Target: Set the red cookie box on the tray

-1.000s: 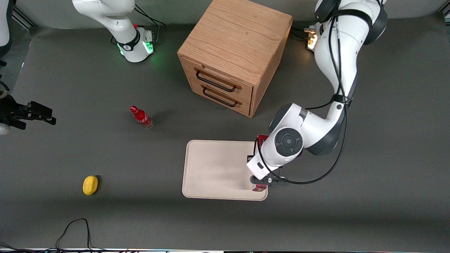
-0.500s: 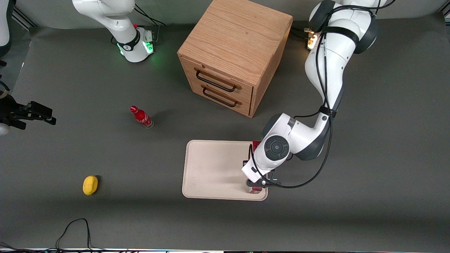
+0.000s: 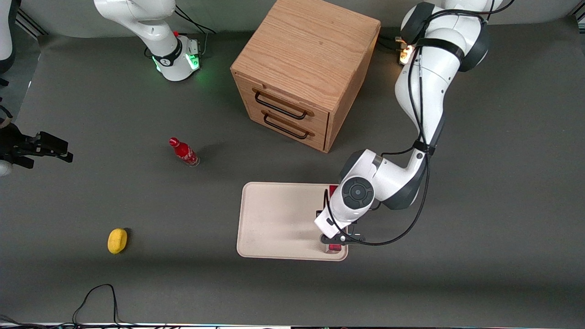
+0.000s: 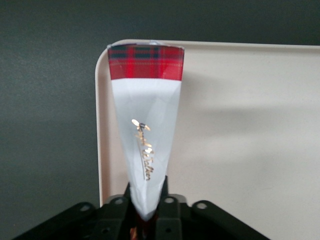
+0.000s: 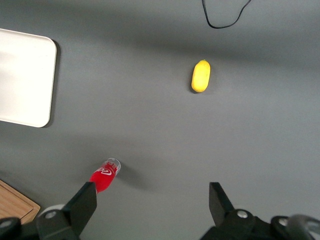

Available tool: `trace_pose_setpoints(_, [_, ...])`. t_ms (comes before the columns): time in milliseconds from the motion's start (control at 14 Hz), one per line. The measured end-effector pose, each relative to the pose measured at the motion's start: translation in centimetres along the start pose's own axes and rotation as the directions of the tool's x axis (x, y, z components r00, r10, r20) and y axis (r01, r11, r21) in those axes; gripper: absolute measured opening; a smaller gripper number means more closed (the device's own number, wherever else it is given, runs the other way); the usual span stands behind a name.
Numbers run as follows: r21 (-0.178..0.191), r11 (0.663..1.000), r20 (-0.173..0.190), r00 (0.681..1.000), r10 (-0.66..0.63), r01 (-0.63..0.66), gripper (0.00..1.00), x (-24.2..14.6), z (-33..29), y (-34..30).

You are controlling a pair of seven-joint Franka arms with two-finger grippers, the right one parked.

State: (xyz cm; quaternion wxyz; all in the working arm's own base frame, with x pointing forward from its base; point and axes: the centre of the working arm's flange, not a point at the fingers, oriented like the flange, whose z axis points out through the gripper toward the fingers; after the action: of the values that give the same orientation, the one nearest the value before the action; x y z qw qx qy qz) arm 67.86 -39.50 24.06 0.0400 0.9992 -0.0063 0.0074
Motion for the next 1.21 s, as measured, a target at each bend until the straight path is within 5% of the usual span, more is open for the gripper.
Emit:
trace_pose_setpoints(500, [0.008, 1.0, -0.007, 1.0, -0.012, 0.012, 0.99, 0.0, 0.0, 0.0])
trace_pose_setpoints(929, [0.004, 0.998, -0.029, 0.997, -0.069, 0.07, 1.0, 0.3, -2.6, -0.1])
trace_pose_setpoints(1214, [0.067, 0.996, -0.001, 0.998, -0.056, 0.056, 1.0, -0.4, -12.2, -5.0])
